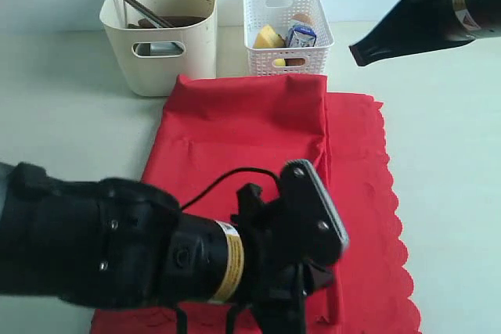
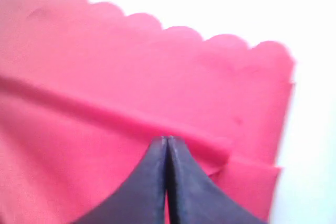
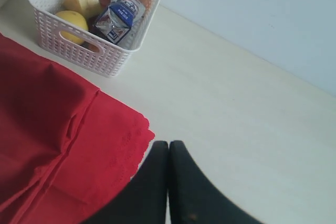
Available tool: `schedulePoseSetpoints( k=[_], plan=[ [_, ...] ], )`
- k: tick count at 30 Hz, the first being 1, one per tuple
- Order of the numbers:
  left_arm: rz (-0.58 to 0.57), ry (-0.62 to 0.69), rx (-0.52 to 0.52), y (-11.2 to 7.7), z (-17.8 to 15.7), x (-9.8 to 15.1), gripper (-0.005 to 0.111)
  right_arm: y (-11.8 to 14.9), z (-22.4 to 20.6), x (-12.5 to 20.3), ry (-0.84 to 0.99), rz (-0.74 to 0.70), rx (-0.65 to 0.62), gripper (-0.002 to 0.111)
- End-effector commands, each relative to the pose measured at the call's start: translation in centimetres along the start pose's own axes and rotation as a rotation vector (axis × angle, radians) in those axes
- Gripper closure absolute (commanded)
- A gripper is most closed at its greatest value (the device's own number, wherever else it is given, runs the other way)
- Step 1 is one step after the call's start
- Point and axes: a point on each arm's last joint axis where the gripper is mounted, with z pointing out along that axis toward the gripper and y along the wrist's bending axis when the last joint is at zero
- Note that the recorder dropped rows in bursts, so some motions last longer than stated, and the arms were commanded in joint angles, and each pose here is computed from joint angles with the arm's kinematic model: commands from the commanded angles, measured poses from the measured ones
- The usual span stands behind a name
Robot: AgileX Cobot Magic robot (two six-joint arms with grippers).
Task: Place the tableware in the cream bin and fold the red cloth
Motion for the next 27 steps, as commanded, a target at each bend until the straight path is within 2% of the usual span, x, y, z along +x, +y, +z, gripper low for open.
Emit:
schedulePoseSetpoints(
  k=[1, 6, 10, 12, 14, 18, 22, 24, 27],
  plan=[
    [0.062, 0.001, -0.060, -1.4, -2.9, -2.2, 0.107, -0.3, -0.2, 0.1, 0.004, -0.006, 0.025, 0.108],
    [-0.012, 0.180, -0.282, 1.9, -6.3, -0.7, 0.107, -0.2, -0.1, 0.0, -0.004, -0.005, 0.014, 0.108],
    [-0.122, 0.250, -0.332, 3.9, -6.9, 2.2, 0.107, 0.1, -0.1, 0.0, 0.002, 0.028, -0.018, 0.108],
    [-0.190, 0.270, -0.358, 4.6, -7.4, 3.4, 0.107, 0.7, -0.2, -0.1, -0.012, 0.057, -0.087, 0.108],
    [-0.227, 0.270, -0.376, 4.8, -8.4, 4.3, 0.107, 1.9, 0.1, -0.2, -0.022, 0.027, -0.195, 0.108],
    [-0.265, 0.194, -0.398, 3.9, -11.4, 5.0, 0.107, 5.0, 2.1, 0.5, 0.028, -0.102, -0.379, 0.108],
    [-0.308, 0.067, -0.427, 2.8, -14.9, 5.6, 0.107, 7.7, 5.0, 1.3, 0.088, -0.093, -0.460, 0.108],
    [-0.331, -0.018, -0.452, 2.3, -16.8, 6.1, 0.107, 9.1, 6.7, 1.8, 0.180, -0.063, -0.497, 0.108],
    [-0.345, -0.147, -0.481, 1.4, -19.3, 7.0, 0.107, 11.3, 9.1, 3.4, 0.297, -0.100, -0.558, 0.108]
  ],
)
